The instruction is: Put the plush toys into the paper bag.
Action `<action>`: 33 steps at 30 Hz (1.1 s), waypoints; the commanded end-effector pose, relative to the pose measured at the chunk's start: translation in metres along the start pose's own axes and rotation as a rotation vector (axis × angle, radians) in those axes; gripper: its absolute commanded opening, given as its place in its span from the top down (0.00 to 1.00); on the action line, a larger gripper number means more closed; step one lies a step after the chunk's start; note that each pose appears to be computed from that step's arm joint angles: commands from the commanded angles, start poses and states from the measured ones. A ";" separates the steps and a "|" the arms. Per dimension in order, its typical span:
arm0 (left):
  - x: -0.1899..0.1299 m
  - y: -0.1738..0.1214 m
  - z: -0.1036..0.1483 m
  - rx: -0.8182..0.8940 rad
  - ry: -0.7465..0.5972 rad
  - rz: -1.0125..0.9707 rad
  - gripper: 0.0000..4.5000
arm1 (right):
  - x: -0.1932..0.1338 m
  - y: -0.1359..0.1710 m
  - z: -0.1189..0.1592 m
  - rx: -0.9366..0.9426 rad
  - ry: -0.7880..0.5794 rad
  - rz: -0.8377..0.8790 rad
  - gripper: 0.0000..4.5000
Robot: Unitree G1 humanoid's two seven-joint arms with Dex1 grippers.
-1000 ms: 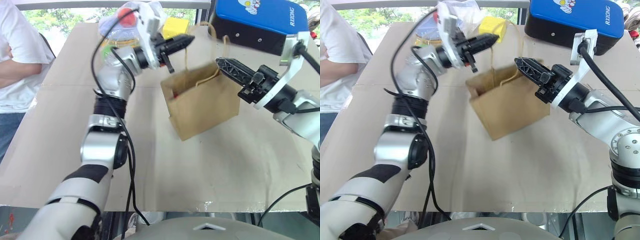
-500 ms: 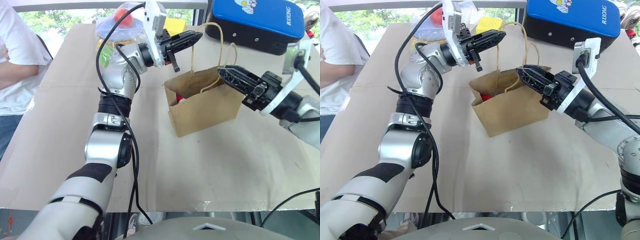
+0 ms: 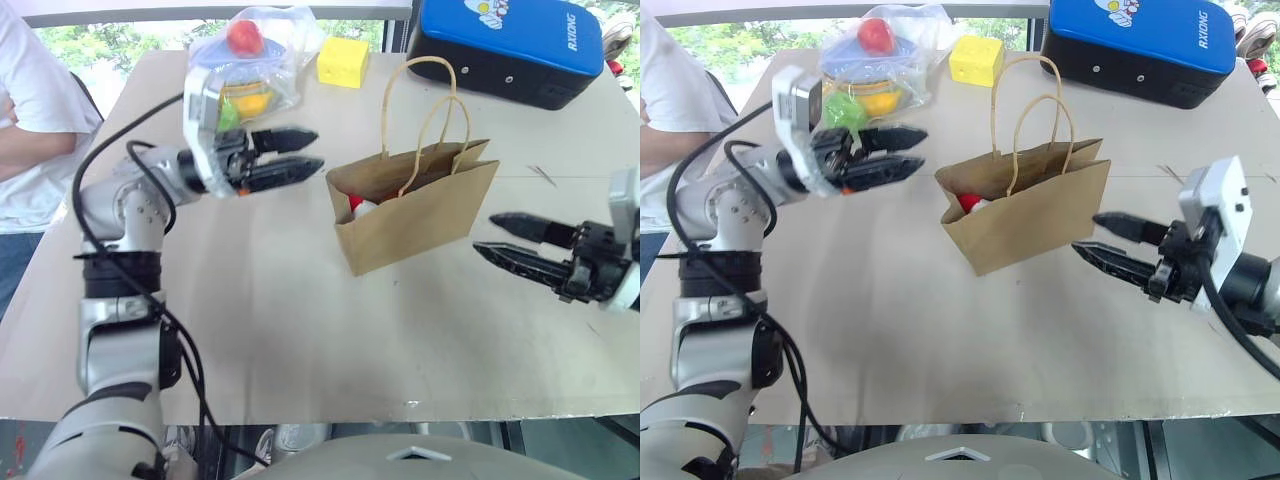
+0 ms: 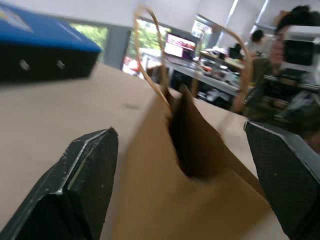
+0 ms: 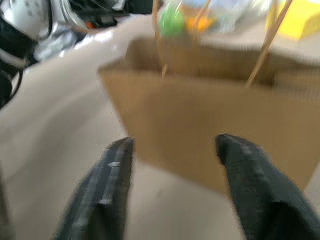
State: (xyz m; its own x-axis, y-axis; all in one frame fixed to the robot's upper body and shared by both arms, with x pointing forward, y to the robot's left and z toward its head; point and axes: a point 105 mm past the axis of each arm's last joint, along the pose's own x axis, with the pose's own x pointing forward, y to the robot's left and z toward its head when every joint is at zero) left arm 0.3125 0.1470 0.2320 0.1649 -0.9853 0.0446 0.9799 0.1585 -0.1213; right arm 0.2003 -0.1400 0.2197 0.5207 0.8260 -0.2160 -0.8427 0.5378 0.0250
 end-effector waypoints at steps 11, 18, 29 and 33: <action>0.008 0.003 -0.034 0.121 0.158 -0.180 0.00 | 0.098 -0.005 -0.043 -0.171 0.024 0.248 0.97; 0.000 0.012 -0.009 0.163 0.158 -0.153 0.00 | 0.103 0.003 -0.040 -0.199 0.011 0.314 0.97; 0.036 0.002 -0.024 0.116 0.173 -0.296 0.00 | 0.123 -0.001 -0.035 -0.211 -0.026 0.282 0.97; 0.033 -0.002 -0.026 0.089 0.168 -0.302 0.00 | 0.130 -0.013 -0.035 -0.206 -0.045 0.210 0.97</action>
State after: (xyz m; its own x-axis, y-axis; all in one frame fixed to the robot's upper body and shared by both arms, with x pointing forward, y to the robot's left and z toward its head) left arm 0.3195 0.1117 0.1982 -0.1271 -0.9850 -0.1169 0.9902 -0.1190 -0.0737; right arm 0.2709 -0.0463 0.1455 0.3062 0.9237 -0.2303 -0.9519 0.2939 -0.0870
